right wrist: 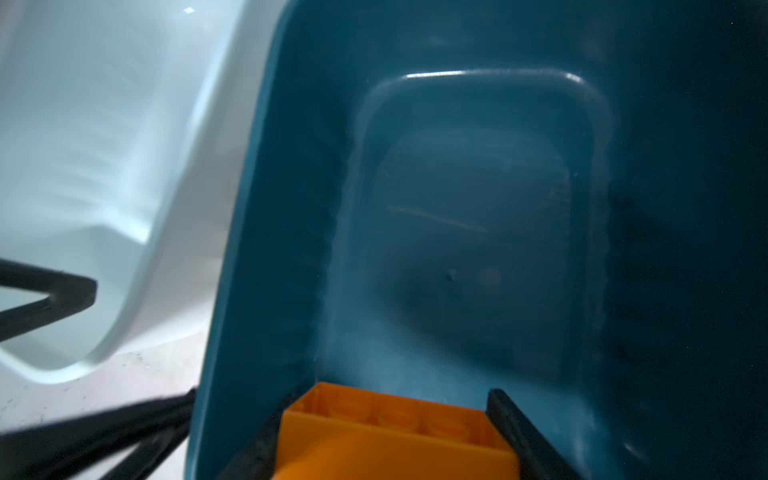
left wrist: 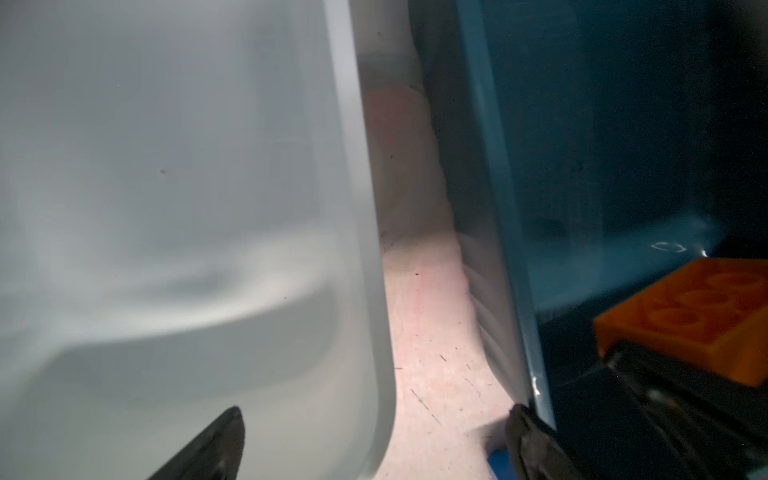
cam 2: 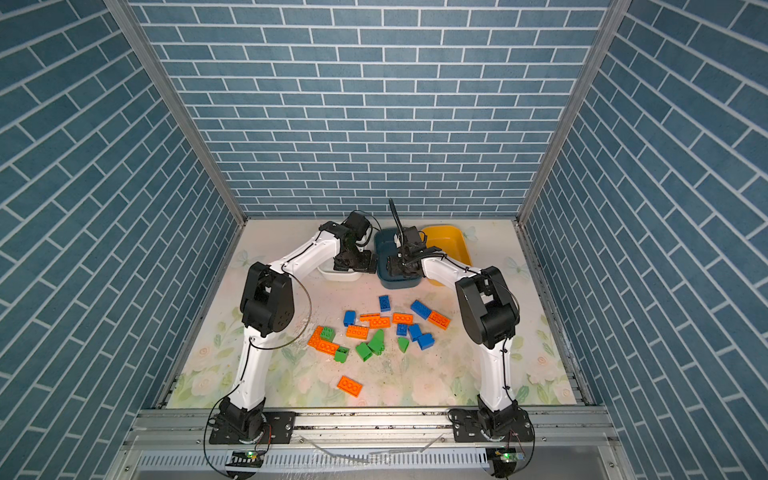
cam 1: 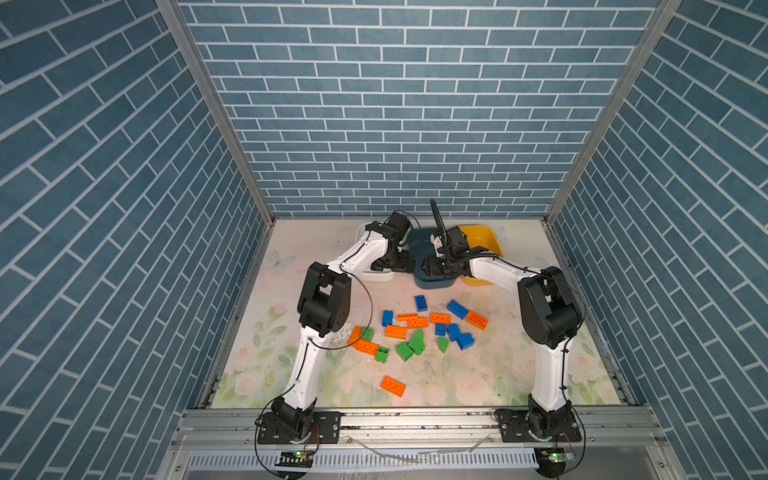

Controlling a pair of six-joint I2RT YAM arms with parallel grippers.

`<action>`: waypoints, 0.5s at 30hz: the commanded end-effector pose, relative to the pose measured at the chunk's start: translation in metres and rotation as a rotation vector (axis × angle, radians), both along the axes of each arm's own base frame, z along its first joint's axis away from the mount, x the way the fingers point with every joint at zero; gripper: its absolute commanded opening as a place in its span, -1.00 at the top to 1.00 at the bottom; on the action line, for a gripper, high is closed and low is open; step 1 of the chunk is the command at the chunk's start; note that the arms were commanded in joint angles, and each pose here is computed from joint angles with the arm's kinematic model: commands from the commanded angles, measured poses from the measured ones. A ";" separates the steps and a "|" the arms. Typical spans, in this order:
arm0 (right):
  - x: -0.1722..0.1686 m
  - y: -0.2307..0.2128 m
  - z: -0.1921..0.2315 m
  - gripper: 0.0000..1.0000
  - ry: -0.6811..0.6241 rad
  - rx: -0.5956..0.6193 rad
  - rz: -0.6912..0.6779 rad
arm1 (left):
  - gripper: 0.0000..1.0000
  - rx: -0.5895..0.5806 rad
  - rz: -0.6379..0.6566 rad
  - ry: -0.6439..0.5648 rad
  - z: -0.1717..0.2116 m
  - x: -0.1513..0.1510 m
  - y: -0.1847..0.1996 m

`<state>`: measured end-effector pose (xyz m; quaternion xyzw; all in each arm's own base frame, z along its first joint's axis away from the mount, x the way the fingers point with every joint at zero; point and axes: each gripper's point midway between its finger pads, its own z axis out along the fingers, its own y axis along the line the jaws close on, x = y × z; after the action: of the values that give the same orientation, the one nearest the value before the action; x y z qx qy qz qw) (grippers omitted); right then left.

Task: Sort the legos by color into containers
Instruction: 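Lower the orange brick into the teal tub and open the right gripper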

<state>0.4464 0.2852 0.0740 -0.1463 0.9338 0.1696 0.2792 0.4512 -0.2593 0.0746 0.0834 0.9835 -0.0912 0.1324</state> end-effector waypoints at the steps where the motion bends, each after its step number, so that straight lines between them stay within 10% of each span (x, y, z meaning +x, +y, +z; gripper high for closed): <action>1: 0.007 0.004 0.011 -0.21 0.007 0.017 -0.017 | -0.99 -0.062 0.001 -0.021 0.018 0.000 -0.007; 15: 0.002 0.010 -0.004 -0.47 0.058 0.058 -0.008 | -0.99 -0.072 0.032 -0.031 0.030 -0.002 -0.003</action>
<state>0.4433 0.2887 0.0681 -0.1415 0.9378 0.1815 0.2597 0.4486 -0.2721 0.0811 0.0746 0.9801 -0.1316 0.1286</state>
